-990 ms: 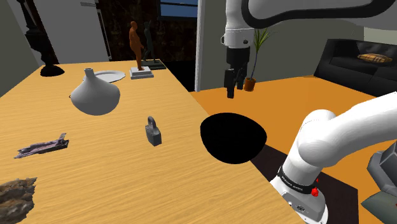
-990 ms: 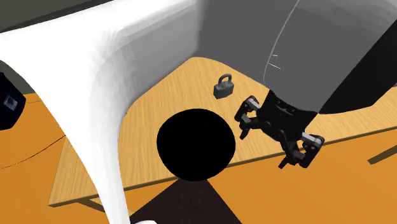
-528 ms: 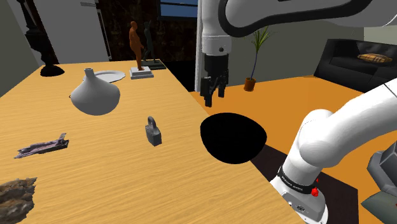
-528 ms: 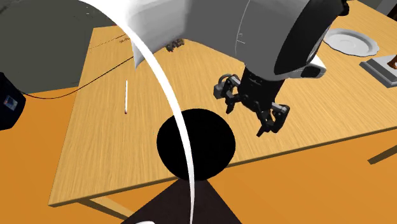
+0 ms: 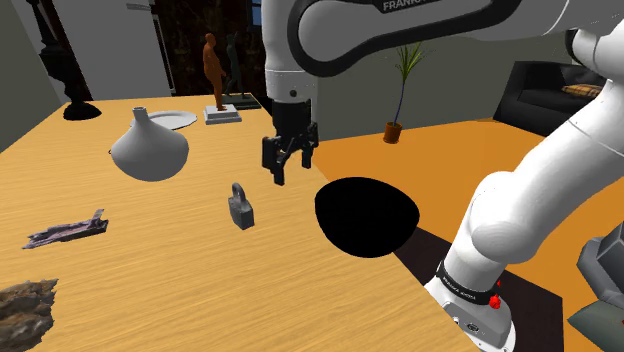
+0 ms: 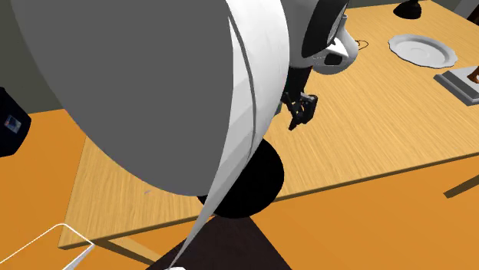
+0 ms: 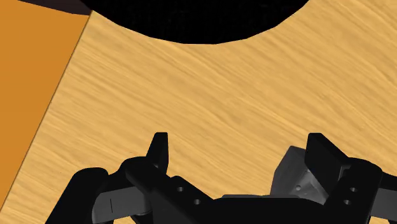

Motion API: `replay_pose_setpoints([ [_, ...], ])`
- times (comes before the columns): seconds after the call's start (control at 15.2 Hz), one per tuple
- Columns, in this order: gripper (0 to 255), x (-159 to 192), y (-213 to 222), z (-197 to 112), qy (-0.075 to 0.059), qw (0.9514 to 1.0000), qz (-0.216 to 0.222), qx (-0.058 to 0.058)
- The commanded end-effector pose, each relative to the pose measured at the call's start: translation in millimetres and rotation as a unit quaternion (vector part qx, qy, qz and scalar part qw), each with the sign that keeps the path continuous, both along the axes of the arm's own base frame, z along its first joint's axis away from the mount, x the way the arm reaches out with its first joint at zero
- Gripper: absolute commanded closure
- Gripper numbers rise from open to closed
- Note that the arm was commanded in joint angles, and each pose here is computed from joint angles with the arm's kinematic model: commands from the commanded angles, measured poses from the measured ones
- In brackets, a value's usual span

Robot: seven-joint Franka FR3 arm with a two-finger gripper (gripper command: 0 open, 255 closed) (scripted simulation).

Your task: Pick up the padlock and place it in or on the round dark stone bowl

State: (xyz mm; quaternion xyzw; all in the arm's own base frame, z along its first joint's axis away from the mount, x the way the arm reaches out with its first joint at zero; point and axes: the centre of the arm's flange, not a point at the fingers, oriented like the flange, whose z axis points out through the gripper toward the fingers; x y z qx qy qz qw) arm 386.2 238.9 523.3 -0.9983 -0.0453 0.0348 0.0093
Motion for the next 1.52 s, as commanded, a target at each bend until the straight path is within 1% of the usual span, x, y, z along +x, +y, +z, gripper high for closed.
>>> replay_pose_setpoints([
  [0.0,0,10,22,-7,-0.003,1.0,-0.003,0.003],
  [0.4,0,43,89,-20,-0.01,0.9998,-0.011,0.011],
  [0.46,0,44,90,-20,-0.01,0.9998,-0.011,0.011],
  [0.92,0,42,92,-60,-0.01,0.9998,-0.011,0.011],
  [1.45,0,42,92,-60,-0.01,0.9998,-0.011,0.011],
])
